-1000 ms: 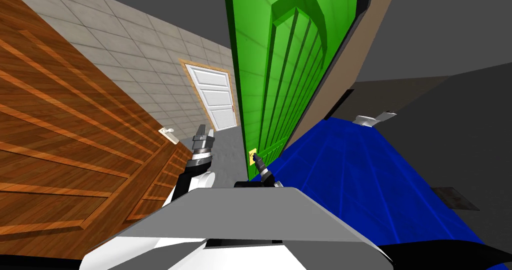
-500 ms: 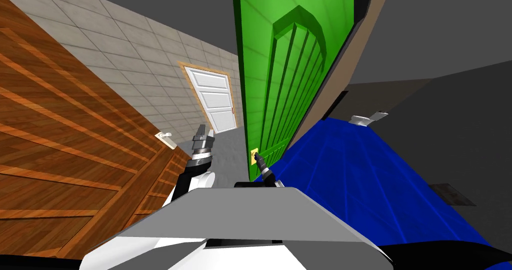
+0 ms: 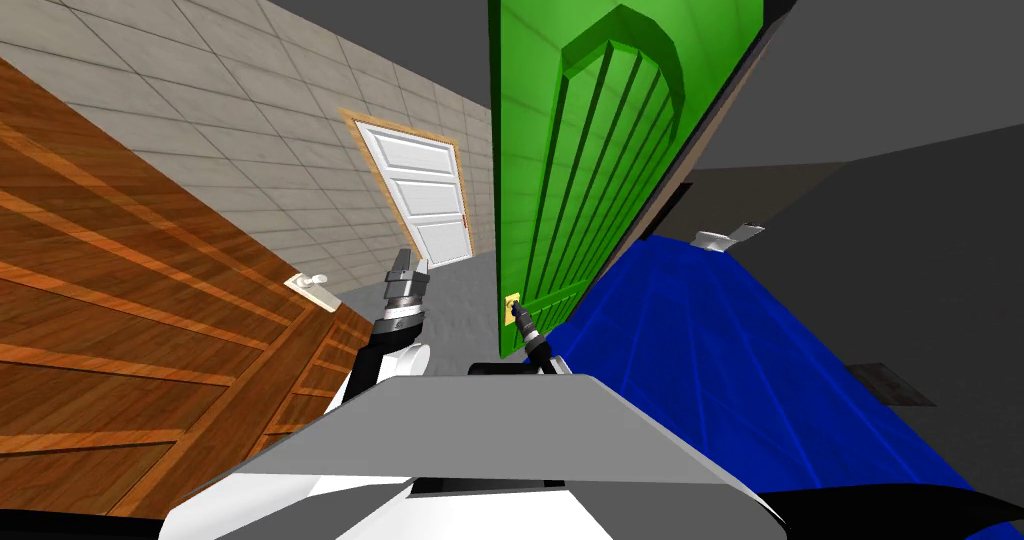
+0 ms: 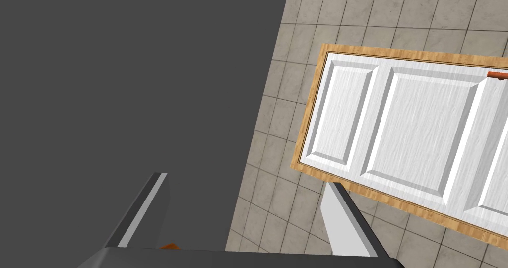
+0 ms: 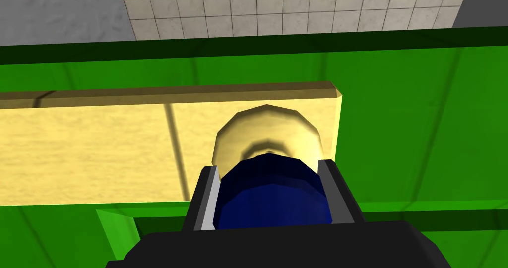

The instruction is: Push the door open

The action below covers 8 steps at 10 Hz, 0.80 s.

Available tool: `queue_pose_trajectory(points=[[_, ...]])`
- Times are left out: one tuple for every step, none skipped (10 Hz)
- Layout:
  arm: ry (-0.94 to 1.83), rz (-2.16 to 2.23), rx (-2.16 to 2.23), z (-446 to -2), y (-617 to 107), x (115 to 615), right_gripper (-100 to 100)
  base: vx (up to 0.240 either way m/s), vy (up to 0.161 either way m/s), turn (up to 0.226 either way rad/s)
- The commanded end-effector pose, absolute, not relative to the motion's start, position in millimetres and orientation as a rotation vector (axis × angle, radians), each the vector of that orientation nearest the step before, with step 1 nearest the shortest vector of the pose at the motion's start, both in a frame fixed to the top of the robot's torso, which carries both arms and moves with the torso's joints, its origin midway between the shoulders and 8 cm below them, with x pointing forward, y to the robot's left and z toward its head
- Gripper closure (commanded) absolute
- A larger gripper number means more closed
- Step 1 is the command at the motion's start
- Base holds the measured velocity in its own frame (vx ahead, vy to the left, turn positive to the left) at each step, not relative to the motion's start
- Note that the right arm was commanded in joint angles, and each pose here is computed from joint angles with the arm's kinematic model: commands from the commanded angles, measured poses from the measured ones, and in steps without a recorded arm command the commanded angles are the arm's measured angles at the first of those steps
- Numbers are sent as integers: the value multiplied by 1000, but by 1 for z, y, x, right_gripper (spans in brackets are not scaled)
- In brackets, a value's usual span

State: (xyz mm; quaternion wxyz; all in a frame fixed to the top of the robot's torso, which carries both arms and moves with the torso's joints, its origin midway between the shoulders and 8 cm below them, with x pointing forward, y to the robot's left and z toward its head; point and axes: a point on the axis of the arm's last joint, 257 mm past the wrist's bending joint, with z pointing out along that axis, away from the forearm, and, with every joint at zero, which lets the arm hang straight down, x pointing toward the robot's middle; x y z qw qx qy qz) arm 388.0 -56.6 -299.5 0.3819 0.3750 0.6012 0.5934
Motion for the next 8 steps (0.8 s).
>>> queue_pose_trajectory(points=[[1507,1497,958,-296,-68,399,100,86,120,-70],[1500,1488,964,-296,-72,402,100,83,108,-44],[1493,1479,971,-296,-75,405,100,108,97,-45],[1486,1471,977,-296,-79,408,100,85,105,-67],[1479,1462,984,-296,-82,412,100,69,99,-67],[1471,1454,990,-296,-86,415,100,92,97,-26],[1464,1446,997,-296,-89,418,100,87,118,-52],[1457,1438,1004,-296,-93,420,100,86,117,-75]])
